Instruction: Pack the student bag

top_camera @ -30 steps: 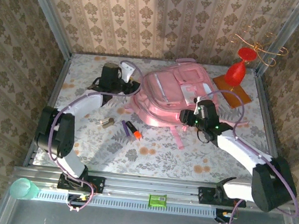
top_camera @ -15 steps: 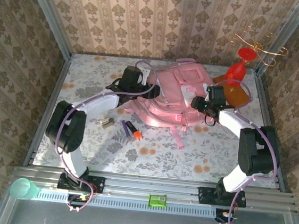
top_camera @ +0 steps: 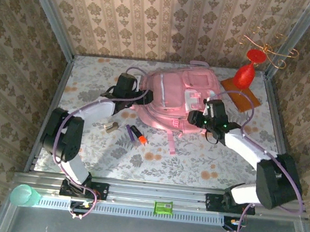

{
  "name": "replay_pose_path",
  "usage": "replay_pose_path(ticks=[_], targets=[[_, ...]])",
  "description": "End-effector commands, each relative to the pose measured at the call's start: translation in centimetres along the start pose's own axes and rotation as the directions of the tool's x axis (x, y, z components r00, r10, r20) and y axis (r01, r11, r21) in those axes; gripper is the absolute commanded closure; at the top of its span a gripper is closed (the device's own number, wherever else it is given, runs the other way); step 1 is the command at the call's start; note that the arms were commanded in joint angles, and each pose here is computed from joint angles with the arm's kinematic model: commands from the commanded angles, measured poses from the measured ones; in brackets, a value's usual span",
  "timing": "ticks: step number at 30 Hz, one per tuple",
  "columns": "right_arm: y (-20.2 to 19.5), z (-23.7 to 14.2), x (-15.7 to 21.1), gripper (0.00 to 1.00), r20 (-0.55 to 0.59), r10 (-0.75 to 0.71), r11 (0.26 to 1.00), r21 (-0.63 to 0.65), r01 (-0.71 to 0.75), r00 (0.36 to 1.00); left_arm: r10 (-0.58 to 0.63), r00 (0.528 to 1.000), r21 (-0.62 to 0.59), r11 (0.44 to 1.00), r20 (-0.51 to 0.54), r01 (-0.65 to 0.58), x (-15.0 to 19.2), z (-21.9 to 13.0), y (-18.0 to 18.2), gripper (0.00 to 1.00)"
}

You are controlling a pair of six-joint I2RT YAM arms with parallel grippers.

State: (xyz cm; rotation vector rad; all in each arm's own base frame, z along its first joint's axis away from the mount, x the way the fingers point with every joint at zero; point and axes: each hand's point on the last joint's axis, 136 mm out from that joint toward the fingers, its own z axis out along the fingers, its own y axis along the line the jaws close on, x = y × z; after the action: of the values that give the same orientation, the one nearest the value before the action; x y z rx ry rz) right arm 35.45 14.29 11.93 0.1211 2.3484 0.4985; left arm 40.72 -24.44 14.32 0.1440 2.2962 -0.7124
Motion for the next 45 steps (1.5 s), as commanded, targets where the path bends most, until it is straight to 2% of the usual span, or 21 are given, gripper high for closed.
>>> replay_pose_path(ticks=[1,4,9,15,19,24,28,30,33,37,39,41,45], targets=[[1.2,0.0,1.6,0.44,-0.007,-0.044,0.999,-0.014,0.043,0.999,-0.071,0.997,0.044,0.997,0.011,0.07,0.1,0.6,-0.7,0.36],[3.1,1.0,2.0,0.46,-0.015,-0.043,0.996,-0.075,0.041,0.999,-0.076,0.996,0.096,0.992,-0.039,0.08,0.6,1.9,-1.9,0.36],[4.5,3.8,1.9,0.53,-0.029,0.008,0.991,-0.13,-0.012,1.0,-0.088,0.994,0.038,0.995,-0.062,0.091,1.2,3.4,-0.8,0.37],[3.6,6.1,3.6,0.6,-0.077,0.029,0.994,-0.106,-0.037,0.997,-0.116,0.986,0.032,0.992,-0.119,0.121,2.7,5.2,-0.2,0.38],[2.6,6.4,4.5,0.61,-0.09,0.028,0.997,-0.074,-0.034,0.996,-0.138,0.98,0.033,0.989,-0.143,0.144,4.1,6.0,-0.2,0.43],[2.3,5.7,4.0,0.6,-0.084,0.004,0.998,-0.06,-0.009,0.996,-0.164,0.98,0.037,0.985,-0.114,0.17,4.4,5.9,0.1,0.69],[1.7,4.2,3.0,0.52,-0.054,-0.024,0.999,-0.03,0.022,0.998,-0.179,0.979,0.087,0.978,-0.096,0.188,3.5,5.3,-0.6,0.92],[1.7,3.6,2.5,0.51,-0.034,-0.023,0.999,-0.032,0.022,0.999,-0.177,0.981,0.118,0.975,-0.085,0.186,2.9,4.8,-1.3,0.99],[1.9,3.3,1.9,0.52,-0.018,-0.01,0.999,-0.033,0.009,1.0,-0.184,0.98,0.171,0.966,-0.071,0.193,2.1,4.0,-2.5,1.0],[2.2,4.1,1.9,0.66,-0.029,-0.007,0.999,-0.036,0.006,1.0,-0.191,0.978,0.217,0.955,-0.078,0.204,1.7,3.5,-3.6,1.0],[3.1,4.5,2.2,0.69,-0.05,-0.017,0.998,-0.066,0.014,0.999,-0.191,0.978,0.224,0.953,-0.08,0.205,1.7,3.5,-3.8,1.0],[4.1,4.7,2.6,0.68,-0.057,-0.031,0.995,-0.092,0.025,0.998,-0.19,0.979,0.228,0.952,-0.08,0.203,1.6,3.4,-4.0,1.0],[3.6,5.2,3.8,0.57,-0.081,-0.046,0.998,-0.047,0.042,0.996,-0.189,0.979,0.226,0.953,-0.081,0.203,1.7,3.4,-4.0,1.0]])
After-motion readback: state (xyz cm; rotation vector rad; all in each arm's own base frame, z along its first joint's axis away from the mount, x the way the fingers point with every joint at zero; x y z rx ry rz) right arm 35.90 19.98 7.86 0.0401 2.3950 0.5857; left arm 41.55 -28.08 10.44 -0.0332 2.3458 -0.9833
